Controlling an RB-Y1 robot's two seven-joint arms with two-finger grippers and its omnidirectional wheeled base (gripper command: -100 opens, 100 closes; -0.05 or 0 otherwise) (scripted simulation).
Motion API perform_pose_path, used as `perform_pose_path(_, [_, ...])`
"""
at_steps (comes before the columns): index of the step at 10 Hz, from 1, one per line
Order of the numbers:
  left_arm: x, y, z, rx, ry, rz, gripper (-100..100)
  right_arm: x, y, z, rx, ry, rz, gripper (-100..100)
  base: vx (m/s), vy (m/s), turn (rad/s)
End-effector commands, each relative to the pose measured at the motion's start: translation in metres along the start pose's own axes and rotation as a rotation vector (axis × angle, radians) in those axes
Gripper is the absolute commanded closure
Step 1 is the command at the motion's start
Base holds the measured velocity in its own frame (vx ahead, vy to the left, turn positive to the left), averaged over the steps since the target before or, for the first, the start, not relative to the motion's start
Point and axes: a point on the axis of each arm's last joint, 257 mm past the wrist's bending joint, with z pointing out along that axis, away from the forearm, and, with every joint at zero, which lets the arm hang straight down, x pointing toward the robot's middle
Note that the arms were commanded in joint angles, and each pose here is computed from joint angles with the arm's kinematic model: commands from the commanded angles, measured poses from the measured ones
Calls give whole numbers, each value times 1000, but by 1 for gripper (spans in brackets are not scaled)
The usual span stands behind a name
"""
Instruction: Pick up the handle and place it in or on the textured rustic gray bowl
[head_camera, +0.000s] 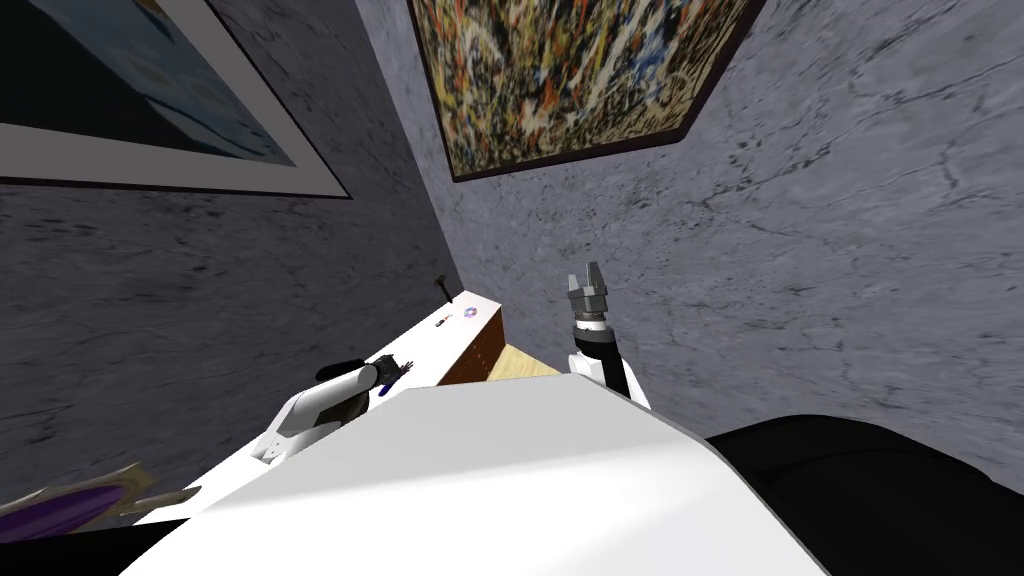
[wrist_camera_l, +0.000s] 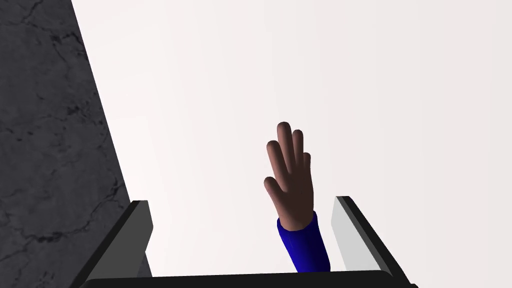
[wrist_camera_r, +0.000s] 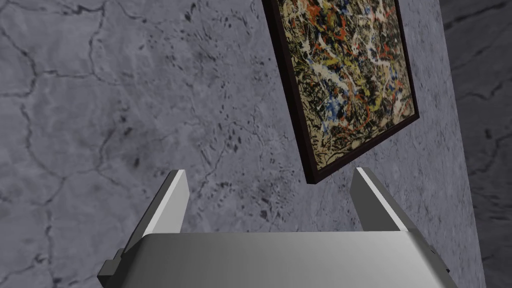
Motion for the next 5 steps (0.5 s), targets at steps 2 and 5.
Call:
perform_pose_path(2, [-23, 22, 8, -108, -39, -106, -100, 0, 0, 0, 0, 0, 0, 0, -41, 42, -274])
perform_pose_path(5, [-43, 44, 12, -212, -77, -213, -100, 0, 0, 0, 0, 0, 0, 0, -40, 51, -171])
